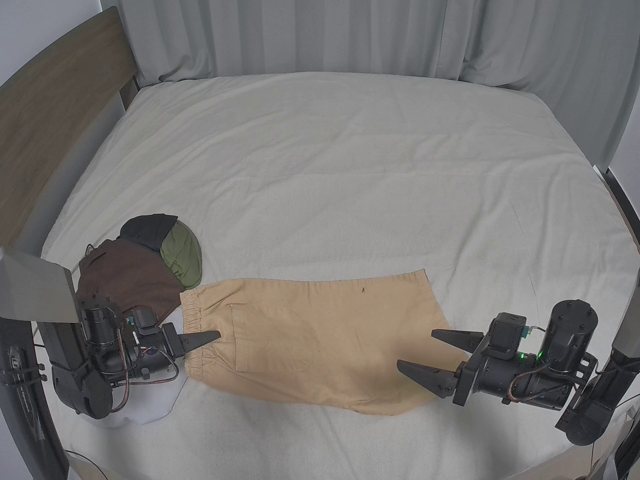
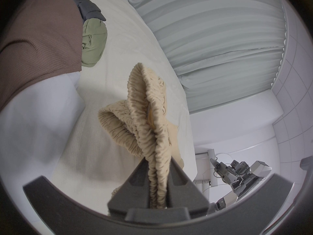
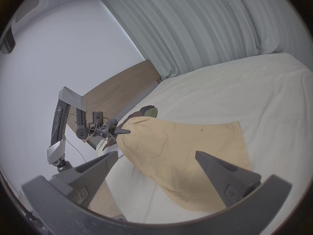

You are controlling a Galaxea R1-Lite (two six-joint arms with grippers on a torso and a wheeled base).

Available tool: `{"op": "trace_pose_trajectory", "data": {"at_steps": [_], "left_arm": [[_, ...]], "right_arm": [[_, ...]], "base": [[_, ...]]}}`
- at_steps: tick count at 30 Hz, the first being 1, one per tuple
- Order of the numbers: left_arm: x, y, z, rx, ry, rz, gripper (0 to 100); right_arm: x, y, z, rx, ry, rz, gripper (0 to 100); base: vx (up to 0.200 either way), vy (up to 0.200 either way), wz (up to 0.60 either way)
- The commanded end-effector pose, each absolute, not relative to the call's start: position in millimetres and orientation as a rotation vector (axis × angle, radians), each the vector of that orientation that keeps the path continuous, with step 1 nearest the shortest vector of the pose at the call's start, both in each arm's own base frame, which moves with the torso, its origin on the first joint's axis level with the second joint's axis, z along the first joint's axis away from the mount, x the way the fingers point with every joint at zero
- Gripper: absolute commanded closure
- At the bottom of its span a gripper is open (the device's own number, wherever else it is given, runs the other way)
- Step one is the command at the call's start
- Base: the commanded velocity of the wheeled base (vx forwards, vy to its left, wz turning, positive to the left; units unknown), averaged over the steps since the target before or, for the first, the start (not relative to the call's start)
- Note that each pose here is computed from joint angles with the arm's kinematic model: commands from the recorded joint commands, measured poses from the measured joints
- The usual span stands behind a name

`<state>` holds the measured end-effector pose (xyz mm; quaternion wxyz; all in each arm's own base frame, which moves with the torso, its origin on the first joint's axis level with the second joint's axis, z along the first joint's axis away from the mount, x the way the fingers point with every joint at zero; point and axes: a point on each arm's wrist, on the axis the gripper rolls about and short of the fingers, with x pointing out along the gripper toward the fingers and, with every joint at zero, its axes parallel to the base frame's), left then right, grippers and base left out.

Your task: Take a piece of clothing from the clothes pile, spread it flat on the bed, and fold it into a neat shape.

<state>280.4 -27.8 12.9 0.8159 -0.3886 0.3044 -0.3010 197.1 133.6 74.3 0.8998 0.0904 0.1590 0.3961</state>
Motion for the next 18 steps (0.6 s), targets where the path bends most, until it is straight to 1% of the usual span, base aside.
{"op": "trace_pose_trajectory", "data": {"at_steps": [1,7,18], "left_arm": [[280.5,-24.5,14.5,-0.831,0.641,-0.640,100],[280.3,-25.4,15.4,-0.828,0.640,-0.647,100],[279.4,-36.8,32.8,-0.806,0.599,-0.697,100]], "right_arm": [[196.9,133.5,74.4,0.187,0.329,0.821,0],[196.9,133.1,74.4,0.188,0.329,0.819,0],[196.5,132.4,74.3,0.187,0.330,0.817,0]], "base": [[0.000,0.000,0.00],[0.000,0.000,0.00],[0.000,0.000,0.00]]}}
